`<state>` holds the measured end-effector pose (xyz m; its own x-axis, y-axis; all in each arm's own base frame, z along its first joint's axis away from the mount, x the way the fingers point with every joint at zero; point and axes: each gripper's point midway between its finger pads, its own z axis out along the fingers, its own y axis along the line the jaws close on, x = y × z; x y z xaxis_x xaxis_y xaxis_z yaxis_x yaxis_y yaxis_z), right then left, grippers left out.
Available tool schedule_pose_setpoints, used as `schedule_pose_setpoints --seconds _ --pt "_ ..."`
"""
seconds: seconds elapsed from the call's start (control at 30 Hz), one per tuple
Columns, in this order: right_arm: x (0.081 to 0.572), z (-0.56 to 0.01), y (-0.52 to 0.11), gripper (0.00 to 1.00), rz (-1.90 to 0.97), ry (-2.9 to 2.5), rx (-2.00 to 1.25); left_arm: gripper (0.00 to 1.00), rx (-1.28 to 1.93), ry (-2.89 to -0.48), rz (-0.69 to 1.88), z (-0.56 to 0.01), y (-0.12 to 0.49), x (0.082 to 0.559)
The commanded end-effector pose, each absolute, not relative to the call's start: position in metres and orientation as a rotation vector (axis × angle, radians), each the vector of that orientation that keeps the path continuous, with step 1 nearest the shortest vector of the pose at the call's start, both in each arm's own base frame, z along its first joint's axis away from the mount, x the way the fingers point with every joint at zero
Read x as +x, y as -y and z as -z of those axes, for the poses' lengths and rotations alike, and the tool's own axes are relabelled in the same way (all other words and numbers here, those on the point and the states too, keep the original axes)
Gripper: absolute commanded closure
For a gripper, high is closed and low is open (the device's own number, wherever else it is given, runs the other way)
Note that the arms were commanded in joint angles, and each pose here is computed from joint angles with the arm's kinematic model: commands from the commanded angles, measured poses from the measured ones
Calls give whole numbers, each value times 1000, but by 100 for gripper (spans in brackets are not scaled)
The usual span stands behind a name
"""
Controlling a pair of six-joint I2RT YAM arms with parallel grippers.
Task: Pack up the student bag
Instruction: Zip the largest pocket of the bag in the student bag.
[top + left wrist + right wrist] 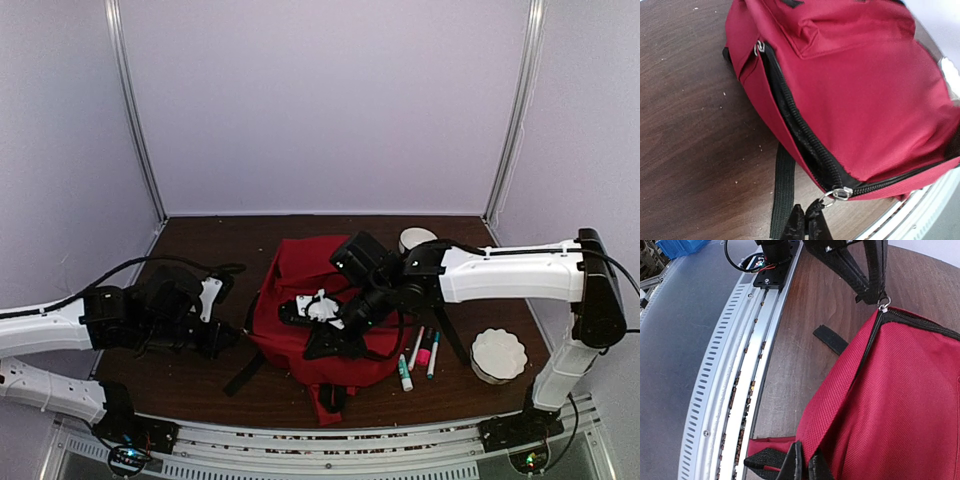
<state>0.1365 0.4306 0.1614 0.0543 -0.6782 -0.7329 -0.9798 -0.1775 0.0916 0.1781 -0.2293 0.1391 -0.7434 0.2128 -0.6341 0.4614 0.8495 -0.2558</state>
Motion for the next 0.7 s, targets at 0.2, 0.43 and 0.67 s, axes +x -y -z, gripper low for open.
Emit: schedule_pose_setpoints --seconds 0.2,0.43,0.67 --pt "107 -129 -380 100 -854 -1738 -2080 100 347 -2388 263 -143 171 233" --pt "93 -132 -382 100 -903 -1694 -2123 100 474 -2370 279 -149 215 279" --pt "86 -133 -387 100 -908 -1682 -2125 100 473 -2381 238 -144 217 314"
